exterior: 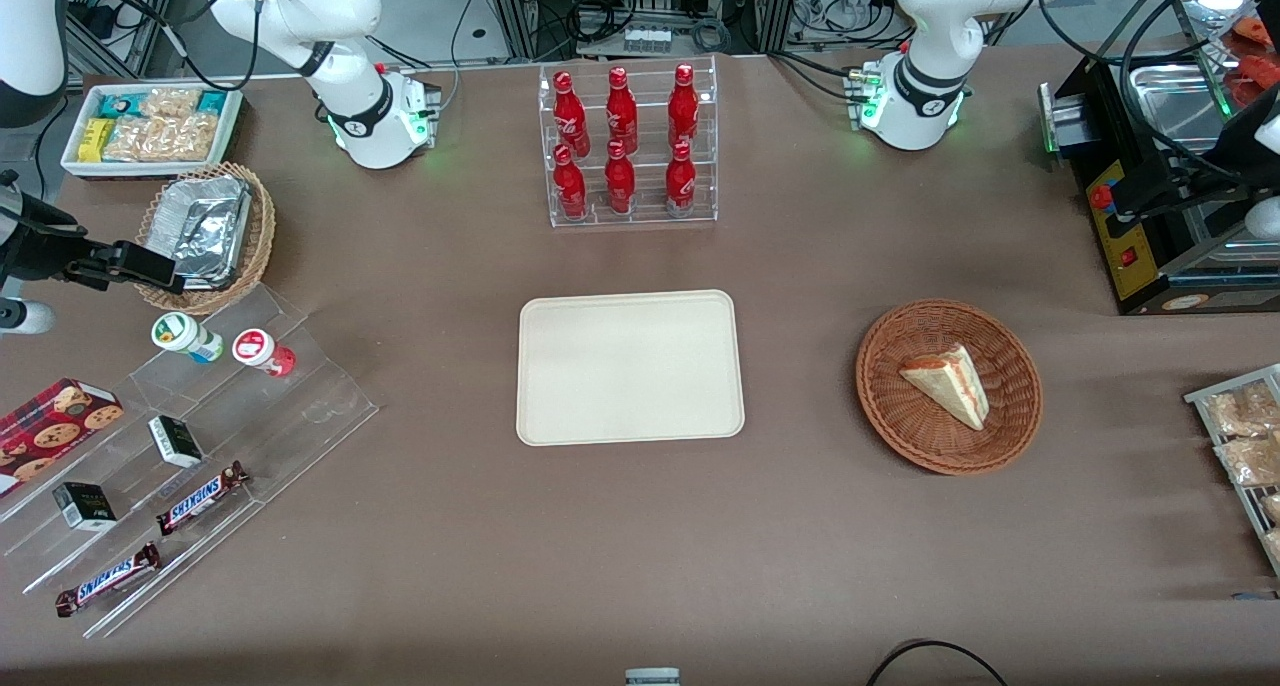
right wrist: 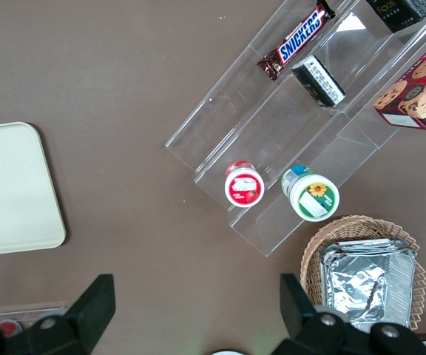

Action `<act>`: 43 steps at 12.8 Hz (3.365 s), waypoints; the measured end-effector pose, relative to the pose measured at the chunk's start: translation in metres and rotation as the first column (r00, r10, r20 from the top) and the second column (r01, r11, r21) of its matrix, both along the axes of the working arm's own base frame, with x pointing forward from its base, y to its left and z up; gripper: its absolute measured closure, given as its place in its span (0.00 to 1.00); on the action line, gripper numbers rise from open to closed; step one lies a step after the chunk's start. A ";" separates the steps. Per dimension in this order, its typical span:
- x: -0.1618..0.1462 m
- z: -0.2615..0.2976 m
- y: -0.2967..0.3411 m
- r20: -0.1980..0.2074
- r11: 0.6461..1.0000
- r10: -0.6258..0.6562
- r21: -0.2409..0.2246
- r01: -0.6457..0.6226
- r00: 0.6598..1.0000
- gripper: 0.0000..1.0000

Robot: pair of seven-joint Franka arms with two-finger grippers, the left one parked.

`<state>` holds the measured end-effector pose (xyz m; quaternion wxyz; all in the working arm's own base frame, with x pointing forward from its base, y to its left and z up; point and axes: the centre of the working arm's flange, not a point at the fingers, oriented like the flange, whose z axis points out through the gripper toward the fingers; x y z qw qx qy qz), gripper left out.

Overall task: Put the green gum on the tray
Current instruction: 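Move the right gripper down over the green sunflower gum jar, then close the right gripper on the green gum jar's lid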

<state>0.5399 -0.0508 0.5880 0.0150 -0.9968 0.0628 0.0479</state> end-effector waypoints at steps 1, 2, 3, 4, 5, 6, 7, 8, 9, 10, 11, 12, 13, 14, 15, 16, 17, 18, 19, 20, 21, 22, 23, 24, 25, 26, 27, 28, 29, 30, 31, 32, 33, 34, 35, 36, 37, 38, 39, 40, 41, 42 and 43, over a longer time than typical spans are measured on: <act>0.000 0.000 0.000 -0.001 1.000 0.001 0.000 -0.001 1.000 0.01; -0.001 0.000 0.000 -0.004 1.000 0.002 0.001 -0.002 1.000 0.01; -0.001 0.000 0.000 -0.008 1.000 0.004 0.001 -0.004 1.000 0.01; -0.002 -0.001 0.000 -0.015 1.000 0.006 0.002 -0.006 1.000 0.01; -0.003 -0.003 0.000 -0.030 1.000 0.015 0.005 -0.015 0.999 0.01; -0.004 -0.008 -0.001 -0.051 1.000 0.029 0.009 -0.029 0.998 0.01; -0.004 -0.016 -0.005 -0.066 0.999 0.044 0.014 -0.043 0.997 0.01; -0.004 -0.025 -0.013 -0.076 0.998 0.065 0.021 -0.064 0.995 0.01; -0.004 -0.036 -0.024 -0.076 0.996 0.089 0.029 -0.087 0.993 0.01; -0.005 -0.050 -0.035 -0.063 0.993 0.117 0.035 -0.115 0.991 0.01; -0.007 -0.066 -0.049 -0.046 0.985 0.168 0.043 -0.166 0.985 0.01; -0.010 -0.082 -0.062 -0.026 0.972 0.229 0.049 -0.228 0.973 0.01; -0.014 -0.097 -0.075 0.004 0.956 0.291 0.047 -0.291 0.957 0.01; -0.018 -0.112 -0.087 0.038 0.932 0.358 0.036 -0.360 0.933 0.01; -0.023 -0.125 -0.096 0.069 0.904 0.424 0.021 -0.427 0.903 0.01; -0.028 -0.135 -0.103 0.094 0.874 0.483 0.002 -0.486 0.870 0.01; -0.031 -0.145 -0.110 0.113 0.848 0.528 -0.018 -0.530 0.842 0.01; -0.034 -0.154 -0.114 0.123 0.829 0.558 -0.032 -0.558 0.821 0.01; -0.037 -0.161 -0.116 0.128 0.818 0.573 -0.039 -0.574 0.809 0.01; -0.039 -0.168 -0.116 0.129 0.814 0.579 -0.042 -0.579 0.805 0.01; -0.040 -0.172 -0.116 0.131 0.815 0.579 -0.044 -0.578 0.805 0.01; -0.041 -0.176 -0.115 0.134 0.815 0.578 -0.047 -0.578 0.805 0.01; -0.042 -0.181 -0.115 0.137 0.815 0.578 -0.051 -0.577 0.805 0.01; -0.044 -0.186 -0.114 0.136 0.815 0.578 -0.051 -0.577 0.805 0.01; -0.045 -0.189 -0.114 0.135 0.816 0.577 -0.049 -0.577 0.805 0.01; -0.046 -0.191 -0.114 0.134 0.816 0.577 -0.048 -0.577 0.805 0.01; -0.046 -0.192 -0.114 0.133 0.816 0.577 -0.046 -0.577 0.806 0.01; -0.046 -0.192 -0.113 0.133 0.816 0.577 -0.046 -0.577 0.806 0.01; -0.047 -0.193 -0.113 0.132 0.816 0.577 -0.046 -0.577 0.806 0.01; -0.047 -0.194 -0.113 0.133 0.816 0.577 -0.047 -0.577 0.806 0.02; -0.047 -0.195 -0.113 0.134 0.816 0.577 -0.048 -0.577 0.806 0.02; -0.047 -0.197 -0.113 0.132 0.816 0.577 -0.046 -0.577 0.806 0.02; -0.048 -0.199 -0.113 0.130 0.816 0.577 -0.043 -0.577 0.806 0.03; -0.048 -0.201 -0.113 0.129 0.816 0.577 -0.042 -0.577 0.807 0.03; -0.048 -0.202 -0.113 0.128 0.816 0.577 -0.041 -0.577 0.807 0.06; -0.047 -0.202 -0.113 0.128 0.815 0.577 -0.041 -0.577 0.806 0.06; -0.047 -0.202 -0.113 0.127 0.815 0.578 -0.041 -0.578 0.806 0.12; -0.047 -0.203 -0.113 0.127 0.815 0.579 -0.041 -0.579 0.806 0.24; -0.047 -0.203 -0.112 0.127 0.814 0.579 -0.041 -0.579 0.805 0.37; -0.047 -0.203 -0.112 0.128 0.814 0.580 -0.042 -0.580 0.805 0.41; -0.046 -0.202 -0.112 0.128 0.813 0.581 -0.042 -0.581 0.804 0.41; -0.045 -0.200 -0.111 0.131 0.811 0.584 -0.046 -0.583 0.801 0.41; -0.043 -0.196 -0.110 0.132 0.808 0.587 -0.047 -0.587 0.799 0.41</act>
